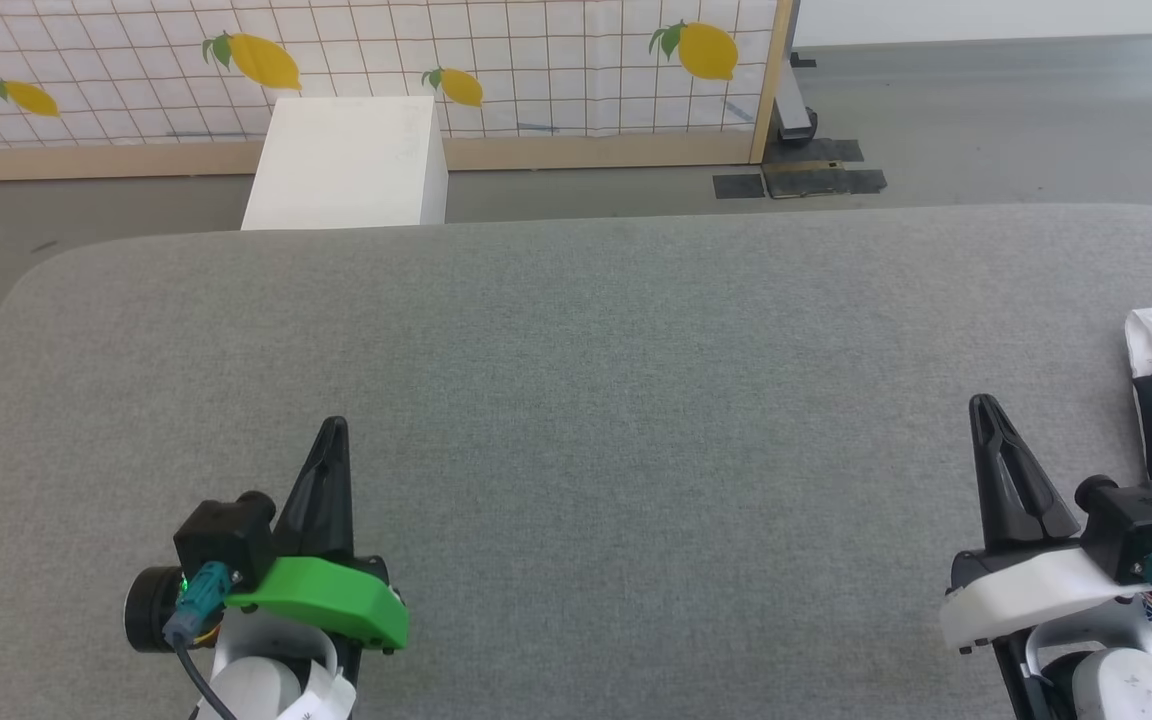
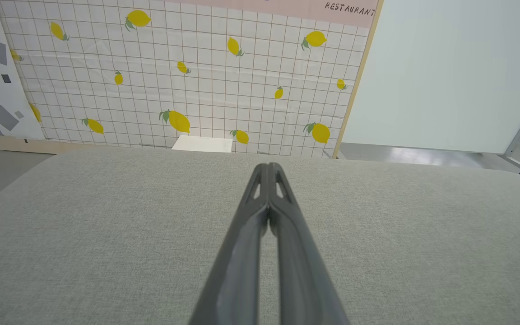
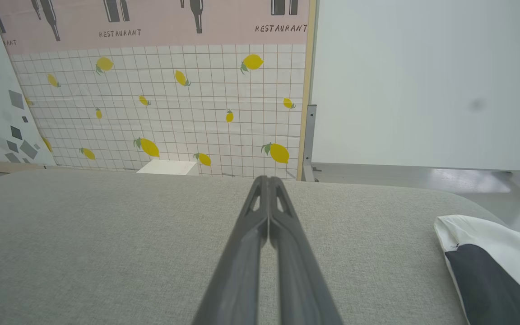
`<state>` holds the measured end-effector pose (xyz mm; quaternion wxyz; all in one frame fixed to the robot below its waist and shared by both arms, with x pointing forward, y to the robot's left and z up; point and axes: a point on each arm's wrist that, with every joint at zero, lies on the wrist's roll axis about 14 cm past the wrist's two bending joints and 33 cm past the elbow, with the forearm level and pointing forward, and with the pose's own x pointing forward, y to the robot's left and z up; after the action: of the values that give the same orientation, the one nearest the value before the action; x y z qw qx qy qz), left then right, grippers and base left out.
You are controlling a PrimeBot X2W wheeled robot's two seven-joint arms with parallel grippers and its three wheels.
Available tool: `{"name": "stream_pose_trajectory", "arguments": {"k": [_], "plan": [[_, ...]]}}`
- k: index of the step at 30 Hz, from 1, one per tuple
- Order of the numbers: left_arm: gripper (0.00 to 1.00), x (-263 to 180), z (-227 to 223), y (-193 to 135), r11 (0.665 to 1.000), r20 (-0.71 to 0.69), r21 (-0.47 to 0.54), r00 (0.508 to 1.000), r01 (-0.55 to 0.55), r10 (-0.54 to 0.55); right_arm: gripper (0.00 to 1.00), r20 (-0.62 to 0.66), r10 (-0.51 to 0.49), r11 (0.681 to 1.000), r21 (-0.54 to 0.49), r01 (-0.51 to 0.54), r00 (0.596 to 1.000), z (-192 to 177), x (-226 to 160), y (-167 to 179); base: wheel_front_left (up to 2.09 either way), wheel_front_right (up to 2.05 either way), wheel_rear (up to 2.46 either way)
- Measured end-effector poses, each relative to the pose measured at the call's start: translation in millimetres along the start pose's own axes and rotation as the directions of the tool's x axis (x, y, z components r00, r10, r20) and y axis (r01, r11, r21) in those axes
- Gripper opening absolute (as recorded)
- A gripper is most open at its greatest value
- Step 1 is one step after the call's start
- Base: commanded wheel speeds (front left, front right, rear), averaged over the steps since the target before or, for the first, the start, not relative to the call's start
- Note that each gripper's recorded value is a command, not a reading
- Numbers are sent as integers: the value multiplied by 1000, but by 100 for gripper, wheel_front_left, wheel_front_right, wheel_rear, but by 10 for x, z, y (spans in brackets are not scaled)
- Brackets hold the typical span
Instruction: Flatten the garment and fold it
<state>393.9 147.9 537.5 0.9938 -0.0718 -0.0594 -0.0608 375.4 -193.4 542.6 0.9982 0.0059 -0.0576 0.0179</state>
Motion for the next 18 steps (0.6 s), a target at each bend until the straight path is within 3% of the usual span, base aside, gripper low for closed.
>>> {"name": "stream_pose_trajectory", "arguments": {"k": [18], "plan": [[0,-36,16,47,999,-16,44,1000,-20,20,0,-14,19,1000,-8,-19,1000,4,9,63,0,0,0]]}}
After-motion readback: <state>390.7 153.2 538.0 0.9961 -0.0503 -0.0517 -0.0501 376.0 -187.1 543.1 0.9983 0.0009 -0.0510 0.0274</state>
